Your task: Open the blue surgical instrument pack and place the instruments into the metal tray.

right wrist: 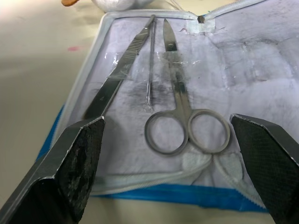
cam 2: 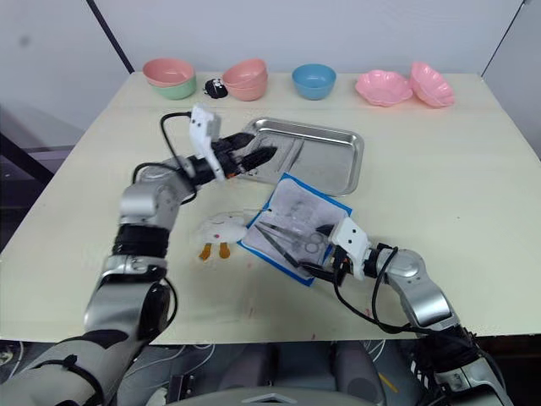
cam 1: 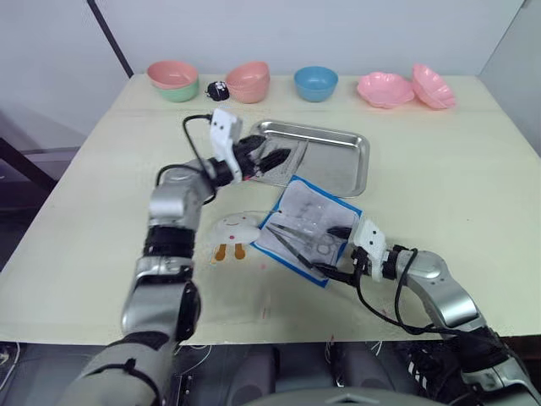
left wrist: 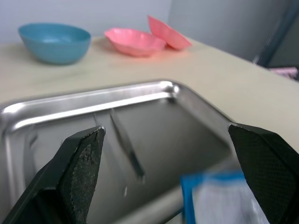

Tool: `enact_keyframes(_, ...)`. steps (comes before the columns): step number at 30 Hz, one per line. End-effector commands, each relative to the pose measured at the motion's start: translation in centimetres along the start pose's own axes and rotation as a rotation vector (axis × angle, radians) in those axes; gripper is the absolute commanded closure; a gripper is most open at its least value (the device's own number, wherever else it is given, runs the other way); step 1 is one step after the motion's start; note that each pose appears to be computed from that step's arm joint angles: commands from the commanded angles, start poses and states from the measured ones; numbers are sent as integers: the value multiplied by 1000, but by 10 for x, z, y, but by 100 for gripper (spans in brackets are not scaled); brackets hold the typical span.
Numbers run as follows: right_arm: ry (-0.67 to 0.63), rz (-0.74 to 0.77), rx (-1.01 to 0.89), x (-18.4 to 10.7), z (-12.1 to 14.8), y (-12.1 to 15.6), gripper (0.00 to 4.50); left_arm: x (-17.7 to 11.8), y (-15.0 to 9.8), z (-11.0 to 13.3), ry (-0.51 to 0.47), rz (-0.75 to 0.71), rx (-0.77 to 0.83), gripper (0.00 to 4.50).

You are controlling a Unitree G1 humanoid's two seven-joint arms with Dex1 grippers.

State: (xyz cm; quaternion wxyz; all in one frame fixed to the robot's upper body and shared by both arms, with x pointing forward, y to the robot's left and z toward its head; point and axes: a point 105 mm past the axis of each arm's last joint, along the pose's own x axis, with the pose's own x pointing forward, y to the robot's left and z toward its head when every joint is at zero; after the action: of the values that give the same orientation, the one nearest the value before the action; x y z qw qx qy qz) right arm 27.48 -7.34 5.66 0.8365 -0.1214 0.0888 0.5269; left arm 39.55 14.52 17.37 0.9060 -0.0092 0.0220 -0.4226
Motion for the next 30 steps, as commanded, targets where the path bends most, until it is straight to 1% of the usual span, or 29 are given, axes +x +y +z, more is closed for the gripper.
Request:
enact_keyframes(1, 46, 30, 59, -4, -19, 13, 0, -16, -3, 6, -18, -75, 88, 5)
enact_keyframes(5, -13, 17, 27, -11, -5, 13, 0, -35, -5, -11, 34, -149, 90, 5)
enact_keyframes(10, -105, -33, -5, -31, 16, 12, 0, -57, -12, -18, 60, -243, 121, 5)
enact_keyframes(14, -137, -67, -13, -47, 23, 12, 0, -74, -20, -24, 63, -317, 137, 5)
enact_keyframes(17, -162, -93, -32, -59, 28, 13, 0, -86, -26, -28, 91, -371, 148, 5)
enact_keyframes(20, -181, -122, -38, -76, 32, 15, 0, -98, -27, -26, 110, -391, 134, 5)
enact_keyframes(23, -175, -135, -43, -97, 33, 20, 0, -115, -27, -25, 162, -424, 150, 5)
enact_keyframes(30, -188, -179, -46, -142, 44, 21, 0, -139, -23, -11, 190, -439, 189, 5)
